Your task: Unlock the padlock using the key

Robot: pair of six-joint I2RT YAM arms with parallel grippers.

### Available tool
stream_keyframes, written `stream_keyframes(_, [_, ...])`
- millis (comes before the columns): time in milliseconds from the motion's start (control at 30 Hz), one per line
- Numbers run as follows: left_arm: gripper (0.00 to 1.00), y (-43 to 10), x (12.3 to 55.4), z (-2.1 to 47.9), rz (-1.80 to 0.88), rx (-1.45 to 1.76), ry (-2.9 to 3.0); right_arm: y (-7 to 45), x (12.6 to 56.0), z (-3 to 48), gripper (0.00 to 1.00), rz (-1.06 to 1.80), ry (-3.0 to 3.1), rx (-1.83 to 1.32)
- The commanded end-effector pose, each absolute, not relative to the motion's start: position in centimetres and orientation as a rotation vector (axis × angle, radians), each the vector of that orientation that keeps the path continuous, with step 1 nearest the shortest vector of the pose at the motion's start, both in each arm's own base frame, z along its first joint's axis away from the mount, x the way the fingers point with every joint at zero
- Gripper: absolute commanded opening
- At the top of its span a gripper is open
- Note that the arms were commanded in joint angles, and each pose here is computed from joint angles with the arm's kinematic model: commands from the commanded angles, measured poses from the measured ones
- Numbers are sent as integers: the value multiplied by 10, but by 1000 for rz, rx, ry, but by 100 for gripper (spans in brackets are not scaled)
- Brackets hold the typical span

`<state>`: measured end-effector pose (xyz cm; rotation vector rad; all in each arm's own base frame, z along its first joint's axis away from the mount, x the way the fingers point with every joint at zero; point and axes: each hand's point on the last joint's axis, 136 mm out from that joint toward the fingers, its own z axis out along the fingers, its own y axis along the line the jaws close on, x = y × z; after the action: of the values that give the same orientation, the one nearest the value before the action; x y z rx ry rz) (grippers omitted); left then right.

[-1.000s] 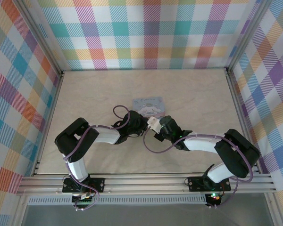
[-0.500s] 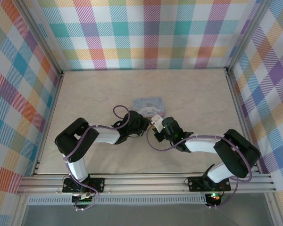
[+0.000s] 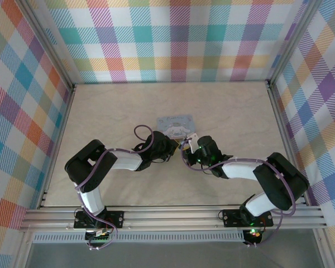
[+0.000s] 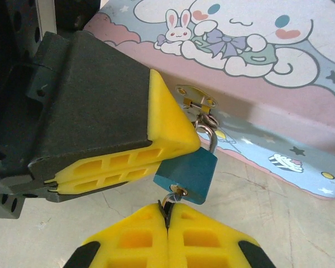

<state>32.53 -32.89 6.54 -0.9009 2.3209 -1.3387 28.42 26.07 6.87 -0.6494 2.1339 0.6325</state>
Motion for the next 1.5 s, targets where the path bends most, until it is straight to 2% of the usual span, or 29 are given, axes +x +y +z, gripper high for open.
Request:
stream_keyframes(0, [6,-326,305,43,-1266,-918,2436,264,294,82,0,694,2100,-568])
stream_keyframes(100, [9,-326,305,43,-1264,-918,2437,262,294,79,0,683,2113,-572])
stream_keyframes(467, [32,-322,305,48,-1235,-914,2433,256,295,71,0,631,2140,-572])
stream_keyframes(600, [36,-318,304,50,-1221,-911,2426,254,294,67,0,619,2153,-575])
stream_keyframes(933, [56,-303,307,70,-1170,-876,2395,253,293,64,0,625,2163,-572])
stream_keyframes(1467, [67,-243,324,118,-1011,-823,2308,251,295,74,0,781,2158,-434])
